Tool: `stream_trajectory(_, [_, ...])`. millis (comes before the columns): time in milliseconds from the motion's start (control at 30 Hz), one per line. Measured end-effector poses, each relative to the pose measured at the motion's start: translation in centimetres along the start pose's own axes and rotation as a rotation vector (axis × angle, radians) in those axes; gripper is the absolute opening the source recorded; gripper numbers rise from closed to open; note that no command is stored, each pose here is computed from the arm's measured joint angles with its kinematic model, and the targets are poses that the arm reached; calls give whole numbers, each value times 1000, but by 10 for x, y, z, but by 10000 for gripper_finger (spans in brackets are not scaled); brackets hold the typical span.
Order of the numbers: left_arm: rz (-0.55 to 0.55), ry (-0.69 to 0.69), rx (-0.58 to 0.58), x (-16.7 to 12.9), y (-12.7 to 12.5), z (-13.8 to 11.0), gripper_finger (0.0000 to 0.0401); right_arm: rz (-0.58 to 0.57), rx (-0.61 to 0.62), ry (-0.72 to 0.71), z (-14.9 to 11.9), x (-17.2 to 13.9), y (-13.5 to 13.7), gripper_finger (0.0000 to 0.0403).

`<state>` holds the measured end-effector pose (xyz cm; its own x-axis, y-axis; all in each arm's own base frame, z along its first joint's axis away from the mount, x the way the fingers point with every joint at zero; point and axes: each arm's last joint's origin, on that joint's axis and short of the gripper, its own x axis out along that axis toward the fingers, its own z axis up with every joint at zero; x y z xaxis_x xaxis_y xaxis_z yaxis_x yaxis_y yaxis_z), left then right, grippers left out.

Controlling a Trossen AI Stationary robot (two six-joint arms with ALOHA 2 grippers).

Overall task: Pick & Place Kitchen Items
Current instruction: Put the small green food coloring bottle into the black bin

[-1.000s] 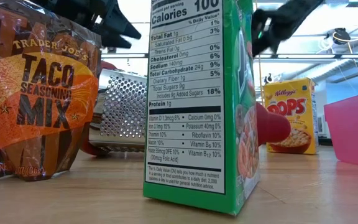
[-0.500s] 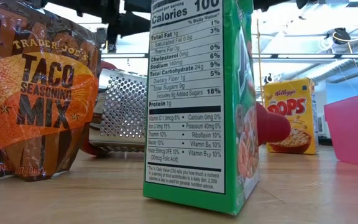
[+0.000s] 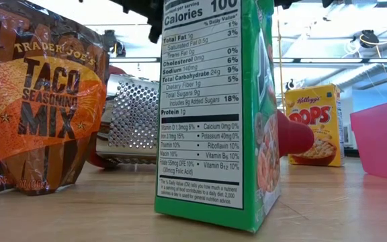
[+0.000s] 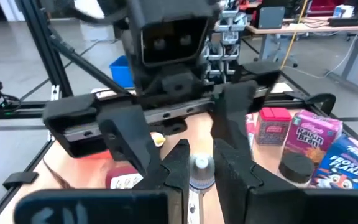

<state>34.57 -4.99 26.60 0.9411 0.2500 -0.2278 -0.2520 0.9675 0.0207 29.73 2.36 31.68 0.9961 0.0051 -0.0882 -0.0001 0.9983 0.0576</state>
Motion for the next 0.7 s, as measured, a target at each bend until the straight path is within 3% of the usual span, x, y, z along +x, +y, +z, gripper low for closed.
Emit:
stream_trajectory(100, [-18, -8, -3, 3, 0, 5, 195, -1, -3, 14, -1, 0, 0, 39])
stream_trajectory(367, [-57, 29, 20, 4, 0, 4, 45, 0, -6, 39, -4, 0, 0, 39])
stream_trajectory(700, [-76, 57, 14, 3, 0, 1, 43, -2, -12, 28, -3, 0, -1, 74])
